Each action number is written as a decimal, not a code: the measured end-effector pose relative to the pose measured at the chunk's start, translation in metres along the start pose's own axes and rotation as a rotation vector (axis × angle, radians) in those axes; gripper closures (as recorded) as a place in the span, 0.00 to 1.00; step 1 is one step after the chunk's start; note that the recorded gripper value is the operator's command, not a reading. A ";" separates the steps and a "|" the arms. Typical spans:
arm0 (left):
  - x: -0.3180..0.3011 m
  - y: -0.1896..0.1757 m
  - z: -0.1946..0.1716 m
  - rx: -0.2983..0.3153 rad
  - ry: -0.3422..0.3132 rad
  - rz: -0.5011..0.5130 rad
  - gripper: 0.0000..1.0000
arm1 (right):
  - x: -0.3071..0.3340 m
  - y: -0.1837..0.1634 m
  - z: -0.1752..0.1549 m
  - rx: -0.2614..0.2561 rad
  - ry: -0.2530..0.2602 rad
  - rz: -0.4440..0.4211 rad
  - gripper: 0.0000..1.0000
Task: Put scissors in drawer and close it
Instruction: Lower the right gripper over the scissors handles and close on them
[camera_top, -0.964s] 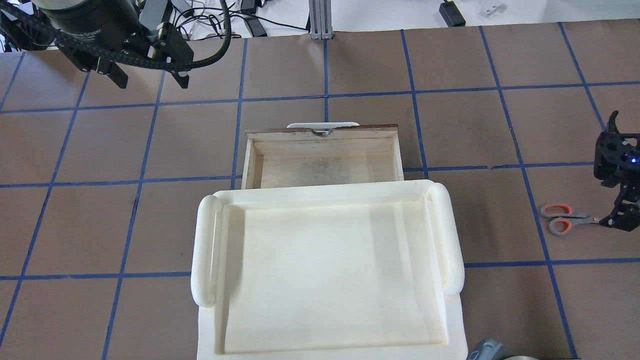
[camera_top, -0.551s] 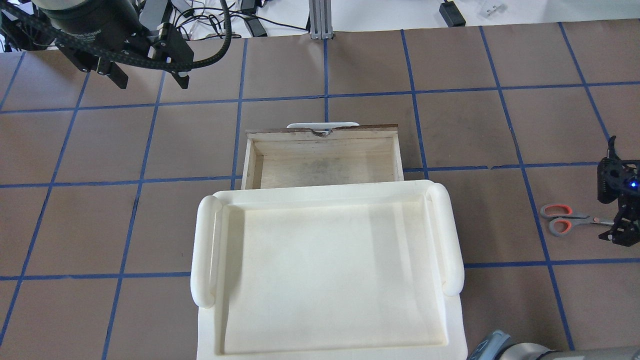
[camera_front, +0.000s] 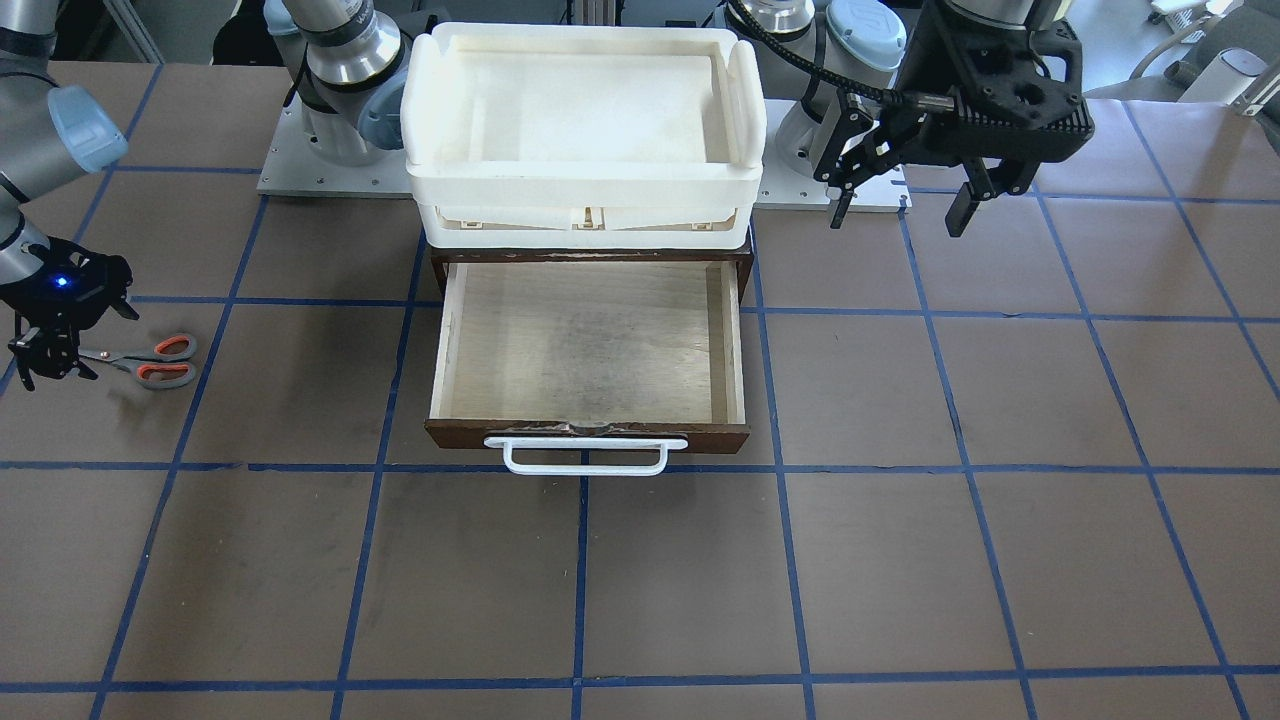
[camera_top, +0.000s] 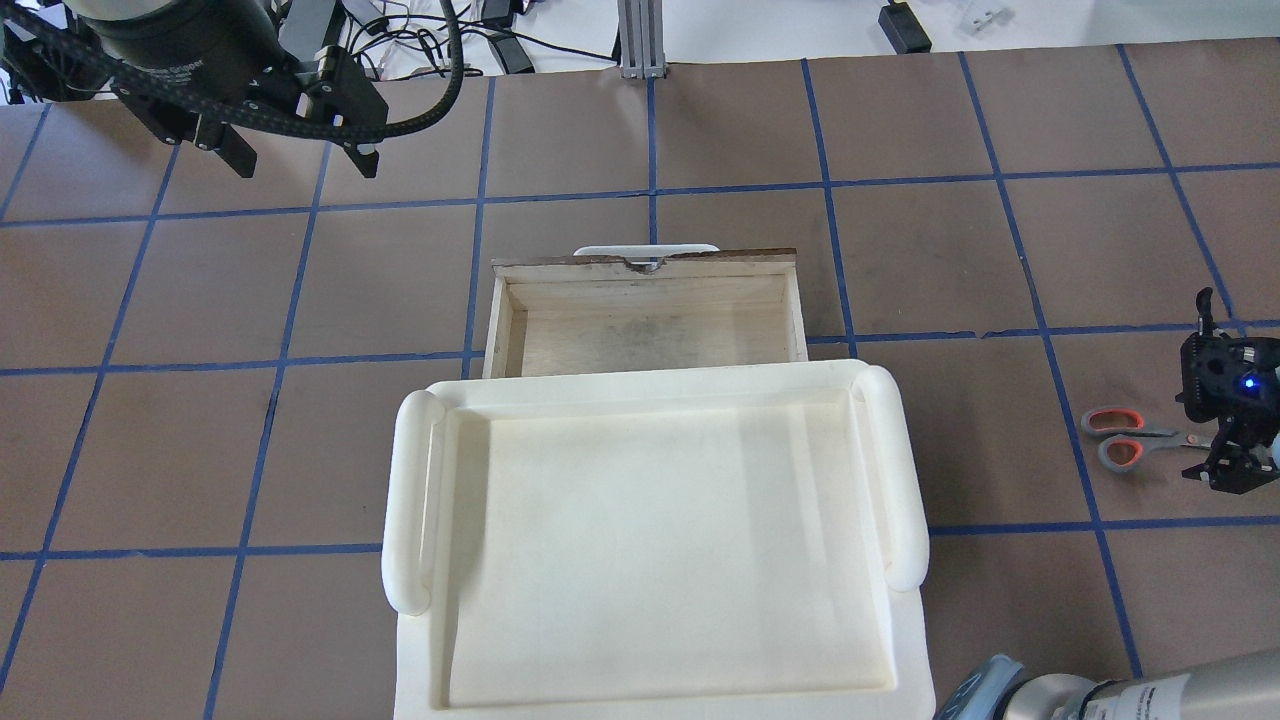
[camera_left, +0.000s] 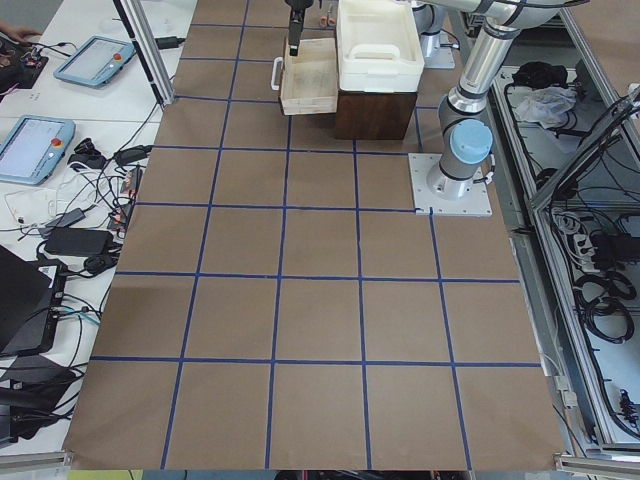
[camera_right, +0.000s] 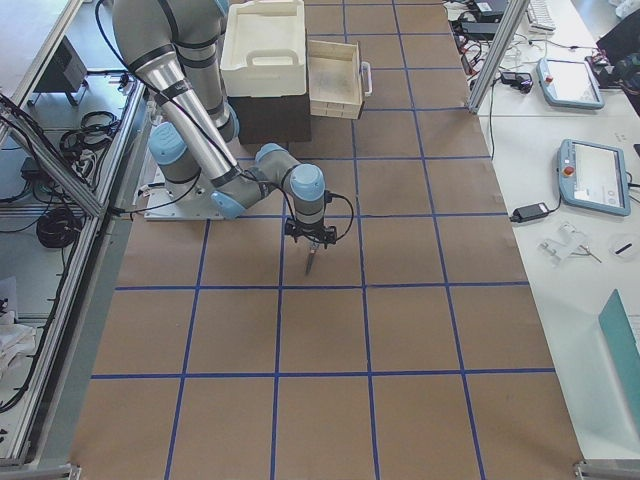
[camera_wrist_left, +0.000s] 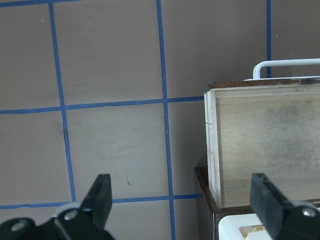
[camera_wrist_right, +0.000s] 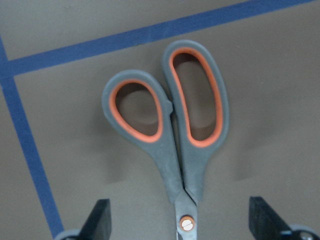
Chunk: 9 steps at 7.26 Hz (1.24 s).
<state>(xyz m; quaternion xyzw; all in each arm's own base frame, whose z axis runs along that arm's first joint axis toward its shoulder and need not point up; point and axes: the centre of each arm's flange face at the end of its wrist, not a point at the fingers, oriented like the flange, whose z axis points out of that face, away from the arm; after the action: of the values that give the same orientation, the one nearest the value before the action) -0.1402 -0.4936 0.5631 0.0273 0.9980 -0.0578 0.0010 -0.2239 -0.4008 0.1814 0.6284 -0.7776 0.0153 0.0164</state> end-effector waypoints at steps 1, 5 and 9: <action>0.000 0.000 0.000 0.000 0.000 0.000 0.00 | -0.005 -0.004 0.005 -0.005 0.024 -0.035 0.07; 0.000 0.000 -0.001 0.000 0.000 0.000 0.00 | -0.011 -0.007 0.012 0.002 0.037 -0.088 0.23; 0.000 0.001 -0.001 0.001 0.000 0.000 0.00 | -0.010 -0.006 0.011 0.003 0.037 -0.085 0.50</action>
<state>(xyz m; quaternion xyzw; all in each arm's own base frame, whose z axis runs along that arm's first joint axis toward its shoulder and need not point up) -0.1401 -0.4929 0.5637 0.0273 0.9979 -0.0582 0.0010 -0.2162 -0.3930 0.1698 0.6605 -0.7497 0.0272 0.0305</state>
